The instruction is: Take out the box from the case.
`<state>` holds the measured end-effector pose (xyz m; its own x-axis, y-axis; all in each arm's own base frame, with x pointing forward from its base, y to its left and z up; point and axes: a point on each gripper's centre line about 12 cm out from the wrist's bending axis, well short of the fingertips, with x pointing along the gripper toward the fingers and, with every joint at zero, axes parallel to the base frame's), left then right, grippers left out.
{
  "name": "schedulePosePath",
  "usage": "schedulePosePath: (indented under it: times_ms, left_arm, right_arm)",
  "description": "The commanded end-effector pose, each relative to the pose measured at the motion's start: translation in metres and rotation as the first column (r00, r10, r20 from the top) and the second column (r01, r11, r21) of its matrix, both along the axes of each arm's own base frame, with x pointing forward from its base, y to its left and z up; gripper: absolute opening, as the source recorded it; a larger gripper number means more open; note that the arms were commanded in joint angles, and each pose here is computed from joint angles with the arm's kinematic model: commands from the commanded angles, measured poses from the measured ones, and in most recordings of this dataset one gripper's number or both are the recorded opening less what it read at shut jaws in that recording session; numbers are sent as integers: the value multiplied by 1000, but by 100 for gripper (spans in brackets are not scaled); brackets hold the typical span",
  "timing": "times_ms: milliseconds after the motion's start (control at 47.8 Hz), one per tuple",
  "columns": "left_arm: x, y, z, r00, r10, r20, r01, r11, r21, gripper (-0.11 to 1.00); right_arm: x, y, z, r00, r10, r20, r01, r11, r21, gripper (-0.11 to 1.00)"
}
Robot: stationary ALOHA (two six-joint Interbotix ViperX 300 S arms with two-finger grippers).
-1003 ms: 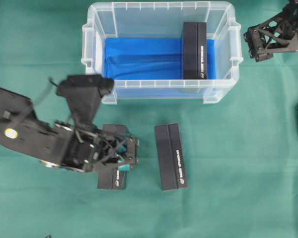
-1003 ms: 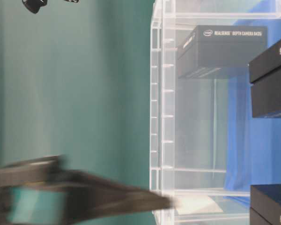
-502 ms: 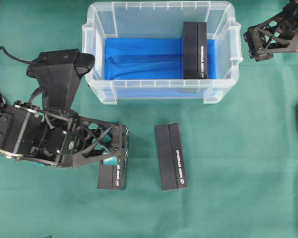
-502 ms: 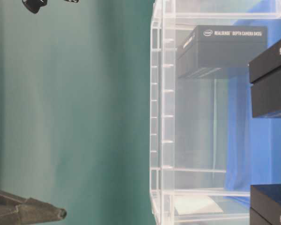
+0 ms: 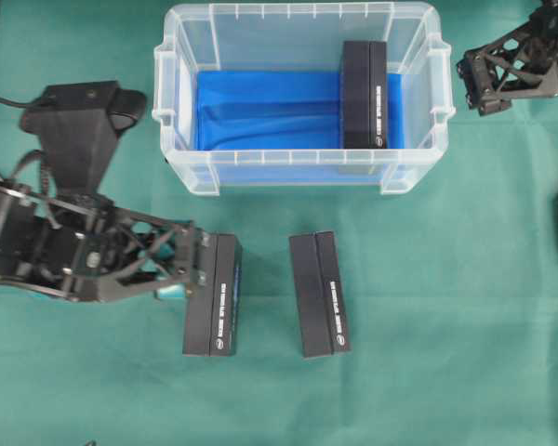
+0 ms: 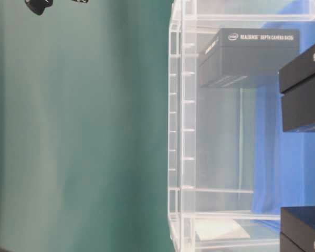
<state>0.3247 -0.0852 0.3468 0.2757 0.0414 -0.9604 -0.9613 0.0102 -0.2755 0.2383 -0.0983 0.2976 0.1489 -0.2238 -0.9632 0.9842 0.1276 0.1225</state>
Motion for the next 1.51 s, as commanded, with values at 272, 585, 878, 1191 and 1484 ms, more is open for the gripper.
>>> schedulePosePath:
  times_ms: [272,585,878,1191,1484]
  left_arm:
    - [-57,0,13,999,-39,2,39,999,-7,99]
    - [-68,7,10,999,-35,-13,35,999,0,99]
    - [-71,43,10,997,-22,-79,25,999,43,99]
    - [-79,106,8,995,1,-100,8,996,86,99]
    - [-90,159,2,990,-18,-140,28,997,74,99]
  right_arm:
    - [-2,1,6,1000,-4,6,4,1000,-4,92]
    - [-3,1,6,1000,-20,4,20,1000,0,92]
    - [-3,1,6,1000,-20,4,20,1000,0,92]
    - [-5,2,6,1000,-24,-8,24,1000,2,92]
    - [-5,2,6,1000,-28,-8,28,1000,5,92]
